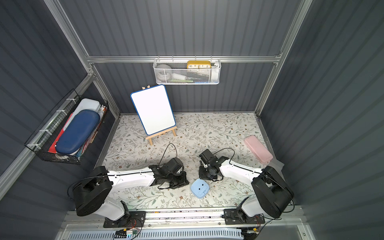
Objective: Remove the battery from the alarm
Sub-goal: Adjust the alarm at the center of the board.
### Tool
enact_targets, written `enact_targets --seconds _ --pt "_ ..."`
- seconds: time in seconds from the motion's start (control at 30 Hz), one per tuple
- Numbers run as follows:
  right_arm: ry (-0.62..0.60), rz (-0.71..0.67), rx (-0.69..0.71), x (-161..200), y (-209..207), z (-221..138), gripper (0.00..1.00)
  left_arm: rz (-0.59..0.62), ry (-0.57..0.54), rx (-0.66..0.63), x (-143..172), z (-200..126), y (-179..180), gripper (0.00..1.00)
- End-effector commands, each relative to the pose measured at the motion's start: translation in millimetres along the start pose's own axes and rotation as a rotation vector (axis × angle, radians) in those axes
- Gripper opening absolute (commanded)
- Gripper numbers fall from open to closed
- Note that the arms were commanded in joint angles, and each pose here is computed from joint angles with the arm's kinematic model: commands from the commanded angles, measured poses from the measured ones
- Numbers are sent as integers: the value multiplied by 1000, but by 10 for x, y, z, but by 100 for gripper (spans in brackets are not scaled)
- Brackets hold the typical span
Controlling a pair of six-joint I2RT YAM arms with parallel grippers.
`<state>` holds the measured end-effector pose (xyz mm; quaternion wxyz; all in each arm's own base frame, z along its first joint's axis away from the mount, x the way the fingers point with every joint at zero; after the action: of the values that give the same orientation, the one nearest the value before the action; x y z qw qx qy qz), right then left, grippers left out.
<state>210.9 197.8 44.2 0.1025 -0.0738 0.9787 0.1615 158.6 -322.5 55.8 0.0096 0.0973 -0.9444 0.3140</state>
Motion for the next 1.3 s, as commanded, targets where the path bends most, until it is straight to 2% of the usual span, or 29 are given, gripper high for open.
enact_targets --seconds 0.0,0.13,0.2,0.27,0.3,0.43,0.53,0.6,0.73,0.8,0.9,1.0,1.1,1.27 --pt "-35 -29 65 -41 -70 -210 29 32 -48 -7 -137 -120 -88 0" --pt "-69 -113 19 0 12 -468 48 43 -75 -26 -165 -242 -13 0" --pt "-75 -195 -68 96 177 -561 69 55 -83 -16 -178 -300 23 0" --pt "-82 -250 -80 147 269 -613 87 75 -95 -16 -208 -343 49 0" --pt "-84 -284 -88 169 334 -618 92 89 -101 -19 -224 -362 48 0" --pt "-19 -414 -29 239 448 -620 94 144 -139 -27 -290 -456 -28 0" --pt "53 -490 100 214 395 -595 96 201 -180 -14 -347 -568 -133 0" --pt "131 -528 169 221 389 -584 97 233 -197 3 -362 -644 -208 4" --pt "202 -584 179 259 473 -553 99 283 -216 39 -355 -775 -305 11" --pt "226 -599 155 296 505 -550 99 312 -225 61 -338 -853 -343 25" --pt "228 -587 149 292 524 -560 99 337 -240 76 -319 -946 -351 34" --pt "281 -592 72 405 605 -446 99 352 -251 86 -308 -1005 -333 37" --pt "310 -584 72 455 580 -283 99 359 -258 91 -307 -1037 -308 38" --pt "280 -570 77 446 553 -210 99 359 -257 84 -299 -1039 -251 38"
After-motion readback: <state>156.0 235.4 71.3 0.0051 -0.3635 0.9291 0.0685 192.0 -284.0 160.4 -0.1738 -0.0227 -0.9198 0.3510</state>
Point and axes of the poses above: each gripper's point midway between its finger pads, its own z axis out along the fingers, its own y axis along the line the jaws close on, x = y × z, the point moved 1 cm from there along -z, back along the fingers, and after that the axes turned 9 degrees about -z, right-handed, at the moved point
